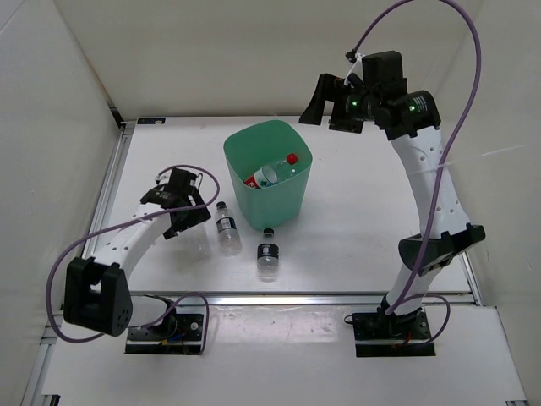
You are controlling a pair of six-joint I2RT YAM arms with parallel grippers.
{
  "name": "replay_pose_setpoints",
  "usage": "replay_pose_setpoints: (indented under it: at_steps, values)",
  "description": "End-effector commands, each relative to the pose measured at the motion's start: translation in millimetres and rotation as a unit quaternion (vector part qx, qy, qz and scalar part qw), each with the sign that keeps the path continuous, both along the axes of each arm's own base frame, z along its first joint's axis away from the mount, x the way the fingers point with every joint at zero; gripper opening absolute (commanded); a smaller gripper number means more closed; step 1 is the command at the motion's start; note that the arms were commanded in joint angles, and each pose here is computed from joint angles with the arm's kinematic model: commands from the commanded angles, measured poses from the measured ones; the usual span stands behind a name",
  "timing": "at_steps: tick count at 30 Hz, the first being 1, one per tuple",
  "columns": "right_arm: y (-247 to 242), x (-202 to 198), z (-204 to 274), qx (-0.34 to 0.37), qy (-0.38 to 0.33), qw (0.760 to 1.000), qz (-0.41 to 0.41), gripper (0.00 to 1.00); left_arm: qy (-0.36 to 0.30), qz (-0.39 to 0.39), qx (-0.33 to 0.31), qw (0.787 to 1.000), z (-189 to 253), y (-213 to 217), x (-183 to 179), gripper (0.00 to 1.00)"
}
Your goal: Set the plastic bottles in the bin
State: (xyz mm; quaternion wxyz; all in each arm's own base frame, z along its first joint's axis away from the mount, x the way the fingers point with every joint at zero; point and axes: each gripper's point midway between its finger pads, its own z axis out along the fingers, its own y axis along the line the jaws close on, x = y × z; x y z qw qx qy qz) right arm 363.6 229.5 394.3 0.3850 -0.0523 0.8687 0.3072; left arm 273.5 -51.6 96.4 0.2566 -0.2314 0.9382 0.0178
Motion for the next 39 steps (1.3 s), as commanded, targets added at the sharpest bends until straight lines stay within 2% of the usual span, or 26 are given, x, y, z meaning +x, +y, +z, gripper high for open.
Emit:
replay_pose_setpoints:
  at_steps: [1,5,6,9,10,11,16,18,19,21,22,24,25,26,29,32,35,36,37,39]
  values:
    - [-8,-7,15,0.022,-0.01,1.0,0.017,1.0,0.013,-0.013,-0.009,1.0,-21,-9,-2,1.0]
    - [-21,-4,17,0.031,-0.006,0.999,0.004,1.0,0.05,-0.017,0.007,0.999,-44,-11,-8,1.0]
    - [-20,-5,13,0.032,0.001,0.999,0.009,1.0,0.051,-0.011,0.021,0.998,-46,-6,-8,0.97]
    - [-30,-4,16,0.045,0.006,0.999,0.003,1.0,0.046,-0.009,0.037,0.998,-45,-4,-4,0.82]
    - [-34,-4,16,0.045,0.007,0.999,-0.003,1.0,0.041,-0.009,0.036,0.999,-41,-6,2,0.68]
    - [-34,-8,20,0.048,0.003,0.999,0.001,1.0,0.035,-0.007,0.038,0.999,-38,-5,6,0.63]
    - [-38,-8,15,0.046,0.009,0.999,-0.004,1.0,0.016,0.006,0.046,0.999,-20,-3,17,0.5]
    - [-38,-7,11,0.045,0.015,0.999,-0.005,1.0,-0.02,0.021,0.047,0.998,12,-2,33,0.5]
    - [-39,-10,12,0.045,0.014,0.999,-0.005,1.0,-0.058,0.038,0.051,0.996,50,1,46,0.48]
    - [-39,-13,12,0.045,0.014,0.999,-0.005,1.0,-0.108,0.05,0.048,0.992,98,2,61,0.48]
    - [-41,-11,8,0.041,0.019,0.999,-0.009,1.0,-0.168,0.055,0.025,0.984,151,-4,79,0.48]
    - [-44,-9,4,0.04,0.023,0.999,-0.014,1.0,-0.233,0.032,0.007,0.972,206,-14,92,0.48]
    - [-43,-8,6,0.041,0.019,0.999,-0.013,1.0,-0.258,0.004,-0.005,0.966,227,-32,100,0.5]
    - [-43,-8,6,0.041,0.019,0.999,-0.013,1.0,-0.302,-0.011,-0.018,0.953,267,-46,113,0.5]
    - [-43,-8,6,0.044,0.021,0.999,-0.016,1.0,-0.336,-0.082,-0.031,0.938,308,-101,133,0.51]
    - [-44,-7,6,0.042,0.021,0.999,-0.02,1.0,-0.329,-0.146,-0.046,0.932,305,-155,137,0.51]
    - [-48,-5,6,0.042,0.02,0.999,-0.024,1.0,-0.299,-0.199,-0.038,0.933,277,-201,133,0.52]
    - [-54,-5,5,0.039,0.02,0.998,-0.034,1.0,-0.275,-0.207,-0.026,0.938,254,-207,131,0.54]
    - [-54,-8,6,0.039,0.019,0.998,-0.034,1.0,-0.261,-0.215,-0.02,0.941,241,-211,127,0.57]
    - [-61,-6,3,0.039,0.021,0.998,-0.043,1.0,-0.266,-0.216,-0.009,0.939,246,-209,112,0.78]
